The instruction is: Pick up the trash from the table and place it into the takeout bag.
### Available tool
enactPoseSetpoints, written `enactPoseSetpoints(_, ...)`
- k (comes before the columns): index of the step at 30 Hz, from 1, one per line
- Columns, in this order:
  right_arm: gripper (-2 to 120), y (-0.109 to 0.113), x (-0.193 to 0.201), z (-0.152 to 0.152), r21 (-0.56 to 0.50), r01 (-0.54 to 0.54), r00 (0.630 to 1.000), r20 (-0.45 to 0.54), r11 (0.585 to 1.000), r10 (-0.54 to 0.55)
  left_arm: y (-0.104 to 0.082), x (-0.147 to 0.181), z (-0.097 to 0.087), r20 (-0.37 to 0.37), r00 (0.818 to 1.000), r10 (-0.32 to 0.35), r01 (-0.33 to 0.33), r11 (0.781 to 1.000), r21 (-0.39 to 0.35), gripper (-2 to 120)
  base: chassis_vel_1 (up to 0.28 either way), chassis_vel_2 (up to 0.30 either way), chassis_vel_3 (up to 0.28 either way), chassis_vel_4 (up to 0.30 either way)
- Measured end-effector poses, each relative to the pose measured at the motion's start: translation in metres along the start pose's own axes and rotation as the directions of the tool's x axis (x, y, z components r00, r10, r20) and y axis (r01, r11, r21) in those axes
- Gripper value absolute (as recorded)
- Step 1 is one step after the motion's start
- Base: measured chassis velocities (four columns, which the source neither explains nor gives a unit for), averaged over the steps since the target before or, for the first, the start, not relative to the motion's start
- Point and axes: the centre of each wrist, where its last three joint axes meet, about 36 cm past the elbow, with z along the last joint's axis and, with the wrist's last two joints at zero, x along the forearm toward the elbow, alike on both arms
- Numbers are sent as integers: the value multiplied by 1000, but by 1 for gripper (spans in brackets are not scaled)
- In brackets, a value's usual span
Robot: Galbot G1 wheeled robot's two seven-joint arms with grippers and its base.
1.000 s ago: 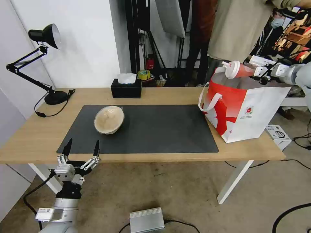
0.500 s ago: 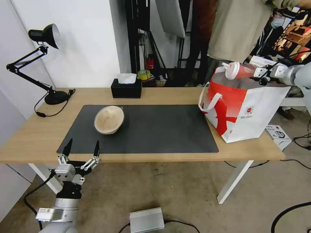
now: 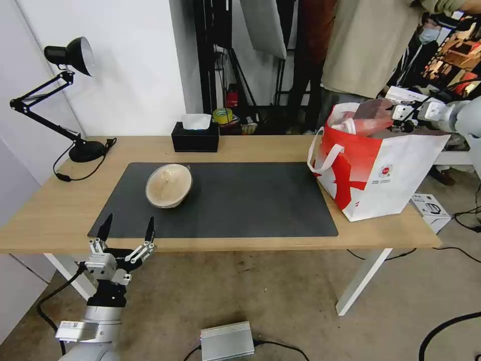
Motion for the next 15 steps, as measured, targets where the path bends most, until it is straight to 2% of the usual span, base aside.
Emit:
enactPoseSetpoints(4,88,-1,1,0,0,-2,1000,1,1000,2,-1,1,1,-2,1000,-2,2,1000,2,100,0,0,0,0)
enactPoseSetpoints(5,88,-1,1,0,0,-2,1000,1,1000,2,-1,1,1,-2,1000,-2,2,1000,2,100,0,0,0,0)
enactPoseSetpoints(6,95,-2,1,-1,1,-3,1000,2,1000,3,-1,1,1,-2,1000,-2,2,1000,2,100,0,0,0,0)
enactPoseSetpoints(8,99,-2,1,-1,1,-5,1000,4,1000,5,-1,1,1,-2,1000,-2,2,1000,2,100,0,0,0,0)
enactPoseSetpoints(15,100,-5,3,-3,1,-11,1000,10,1000,11,0,1,1,-1,1000,-2,2,1000,1,100,0,0,0,0)
